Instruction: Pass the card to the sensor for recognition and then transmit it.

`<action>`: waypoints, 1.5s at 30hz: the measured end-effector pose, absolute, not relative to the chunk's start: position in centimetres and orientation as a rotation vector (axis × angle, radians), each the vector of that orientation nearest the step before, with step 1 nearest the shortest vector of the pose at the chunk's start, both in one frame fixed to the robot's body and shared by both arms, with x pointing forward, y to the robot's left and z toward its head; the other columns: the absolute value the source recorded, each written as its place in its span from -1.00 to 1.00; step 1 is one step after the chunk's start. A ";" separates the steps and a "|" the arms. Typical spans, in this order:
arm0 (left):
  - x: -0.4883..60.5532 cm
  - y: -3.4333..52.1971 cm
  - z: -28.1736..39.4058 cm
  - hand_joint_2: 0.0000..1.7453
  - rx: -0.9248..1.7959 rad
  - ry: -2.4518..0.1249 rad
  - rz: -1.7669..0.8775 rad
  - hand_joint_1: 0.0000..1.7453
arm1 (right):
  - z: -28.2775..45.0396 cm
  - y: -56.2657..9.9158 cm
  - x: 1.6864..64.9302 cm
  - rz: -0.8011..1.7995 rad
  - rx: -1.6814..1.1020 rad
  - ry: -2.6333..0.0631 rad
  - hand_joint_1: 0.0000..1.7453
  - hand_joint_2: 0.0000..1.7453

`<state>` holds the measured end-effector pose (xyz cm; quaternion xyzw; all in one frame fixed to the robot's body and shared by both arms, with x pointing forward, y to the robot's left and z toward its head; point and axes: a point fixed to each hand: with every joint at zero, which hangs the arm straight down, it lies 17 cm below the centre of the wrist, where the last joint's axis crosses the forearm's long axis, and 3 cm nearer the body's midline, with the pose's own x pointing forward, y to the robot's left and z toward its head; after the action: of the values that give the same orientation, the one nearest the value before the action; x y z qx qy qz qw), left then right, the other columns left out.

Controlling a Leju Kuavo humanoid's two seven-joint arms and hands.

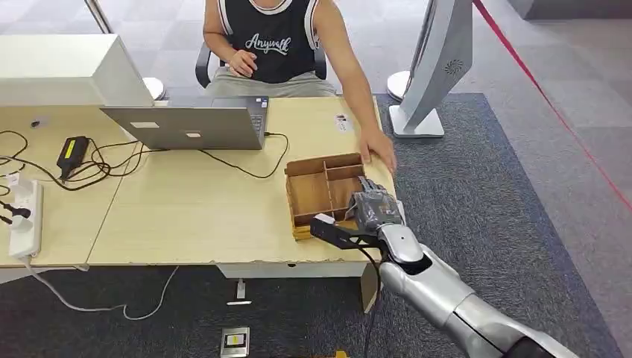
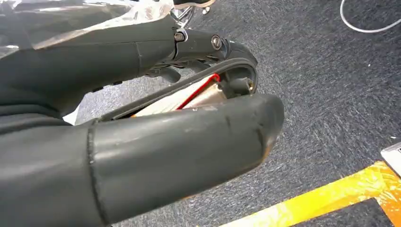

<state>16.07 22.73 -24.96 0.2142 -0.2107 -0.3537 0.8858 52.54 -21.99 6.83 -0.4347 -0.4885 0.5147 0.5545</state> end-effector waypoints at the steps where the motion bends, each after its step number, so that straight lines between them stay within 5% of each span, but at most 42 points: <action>1: 16.1 22.7 -25.0 -1.00 0.445 -0.438 -0.736 -1.00 | 6.9 -22.0 52.5 1.214 -1.028 -1.158 1.00 1.00; 8: 16.0 22.7 -25.0 -1.00 0.443 -0.437 -0.736 -1.00 | 10.3 -21.5 53.2 1.173 -1.123 -1.263 1.00 1.00; 24: 16.1 22.3 -25.0 -1.00 0.428 -0.451 -0.754 -1.00 | 32.9 -20.8 56.3 0.984 -1.403 -1.565 1.00 1.00; 45: 17.4 22.1 -24.9 -1.00 0.411 -0.441 -0.817 -1.00 | 30.2 -14.7 60.7 1.185 -1.225 -1.489 1.00 1.00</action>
<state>17.39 22.15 -24.94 0.1966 -0.2112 -0.3912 0.8739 60.72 -14.73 30.16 -0.4900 -0.5954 0.4738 0.4253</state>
